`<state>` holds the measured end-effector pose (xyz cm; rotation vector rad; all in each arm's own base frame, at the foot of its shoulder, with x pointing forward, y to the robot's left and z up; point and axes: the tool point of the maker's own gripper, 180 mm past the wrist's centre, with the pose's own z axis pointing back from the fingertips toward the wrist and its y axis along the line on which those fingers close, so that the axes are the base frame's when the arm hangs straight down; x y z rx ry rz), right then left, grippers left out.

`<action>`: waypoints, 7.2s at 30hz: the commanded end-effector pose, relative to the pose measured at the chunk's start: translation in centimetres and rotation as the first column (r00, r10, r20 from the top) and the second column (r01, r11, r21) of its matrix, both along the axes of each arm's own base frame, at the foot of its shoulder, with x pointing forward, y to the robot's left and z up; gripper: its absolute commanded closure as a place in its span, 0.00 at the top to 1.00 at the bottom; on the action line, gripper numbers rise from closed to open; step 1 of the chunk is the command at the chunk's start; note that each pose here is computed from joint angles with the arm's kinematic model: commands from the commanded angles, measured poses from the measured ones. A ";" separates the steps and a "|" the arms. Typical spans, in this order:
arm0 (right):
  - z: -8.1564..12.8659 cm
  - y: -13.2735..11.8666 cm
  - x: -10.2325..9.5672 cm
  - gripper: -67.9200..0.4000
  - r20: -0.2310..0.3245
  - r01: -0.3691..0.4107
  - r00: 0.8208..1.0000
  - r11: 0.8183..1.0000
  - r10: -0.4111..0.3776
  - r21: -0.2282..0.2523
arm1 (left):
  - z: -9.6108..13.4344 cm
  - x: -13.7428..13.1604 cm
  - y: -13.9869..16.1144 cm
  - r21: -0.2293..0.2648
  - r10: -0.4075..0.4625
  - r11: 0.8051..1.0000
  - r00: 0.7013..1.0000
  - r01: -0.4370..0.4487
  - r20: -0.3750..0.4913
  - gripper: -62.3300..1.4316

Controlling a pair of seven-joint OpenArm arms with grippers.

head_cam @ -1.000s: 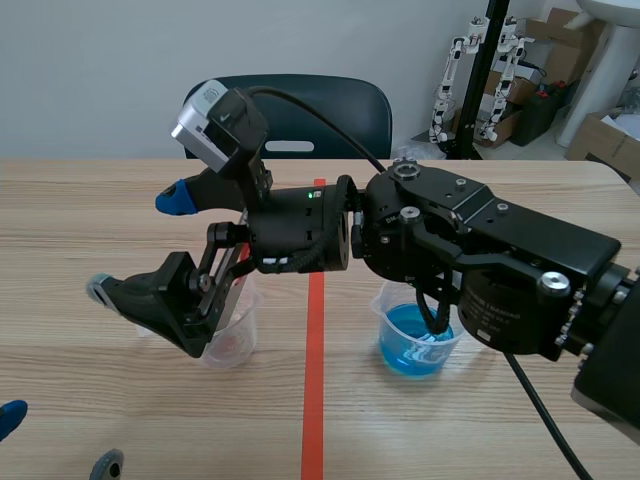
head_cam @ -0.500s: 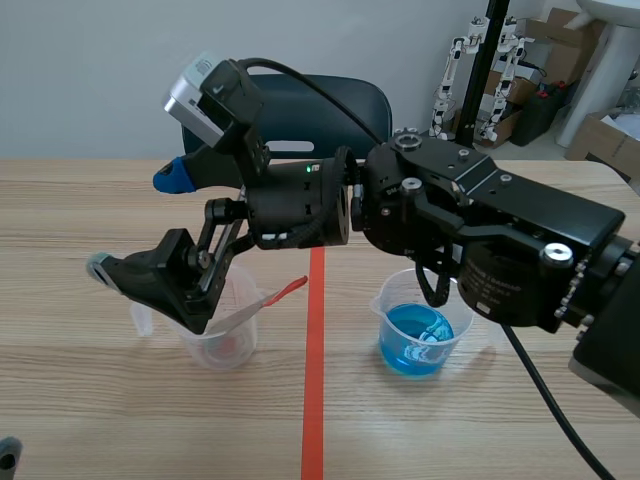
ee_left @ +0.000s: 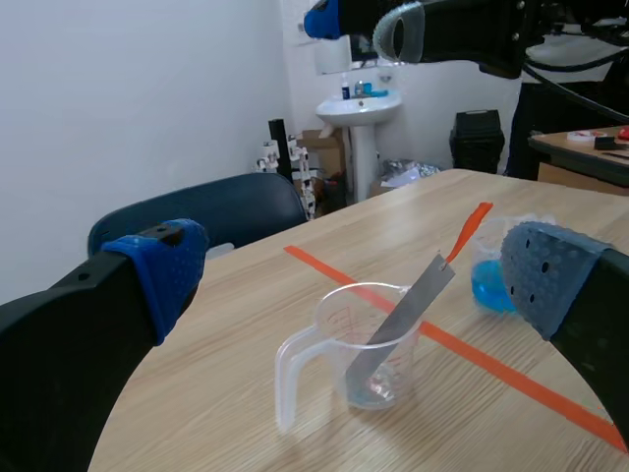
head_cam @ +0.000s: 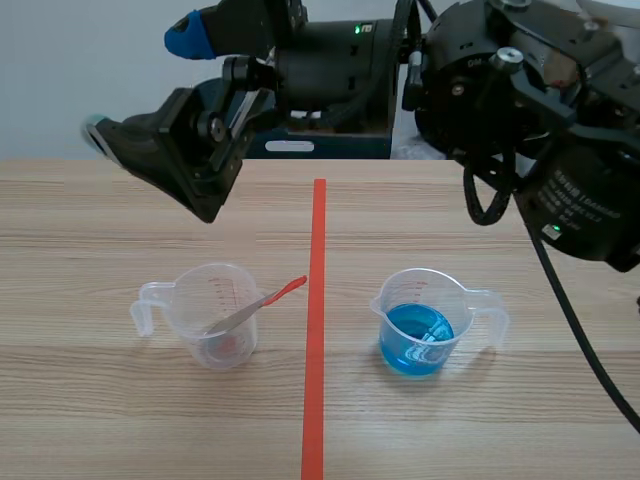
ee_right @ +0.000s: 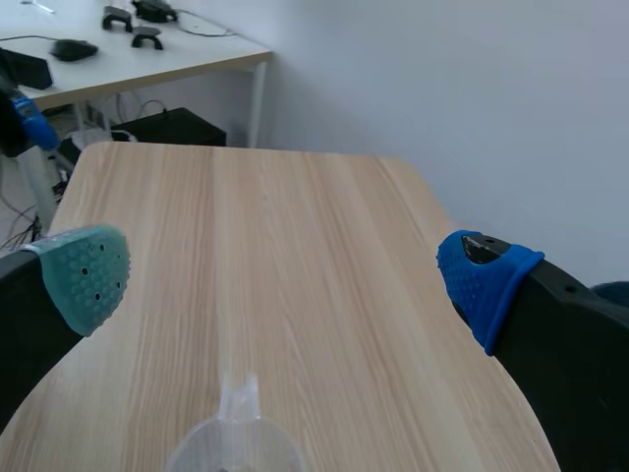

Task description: Do the redox reaction experiment. return to the home posture

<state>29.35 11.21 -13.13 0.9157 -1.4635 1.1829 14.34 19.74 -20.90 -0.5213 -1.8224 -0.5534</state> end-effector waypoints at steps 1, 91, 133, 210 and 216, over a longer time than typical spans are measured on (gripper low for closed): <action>1.8 -1.2 0.7 1.00 0.041 0.039 0.998 0.999 -0.040 0.028 | 0.5 0.2 -0.4 -0.020 -0.001 1.000 1.000 0.001 0.000 1.00; -4.4 -23.4 -8.8 1.00 0.107 0.681 0.719 0.665 -0.687 -0.307 | 5.2 -3.9 -10.7 0.214 0.052 0.975 0.998 -0.058 0.035 1.00; -5.6 -23.2 -9.6 1.00 0.101 0.650 0.735 0.655 -0.670 -0.386 | 5.0 -4.2 -11.2 0.245 0.021 0.969 0.999 -0.030 0.042 1.00; -5.5 -23.1 -9.7 1.00 0.100 0.647 0.739 0.661 -0.666 -0.380 | 5.0 -4.2 -11.2 0.244 0.021 0.969 0.999 -0.030 0.042 1.00; -5.5 -23.1 -9.7 1.00 0.100 0.647 0.739 0.661 -0.666 -0.380 | 5.0 -4.2 -11.2 0.244 0.020 0.969 0.999 -0.030 0.041 1.00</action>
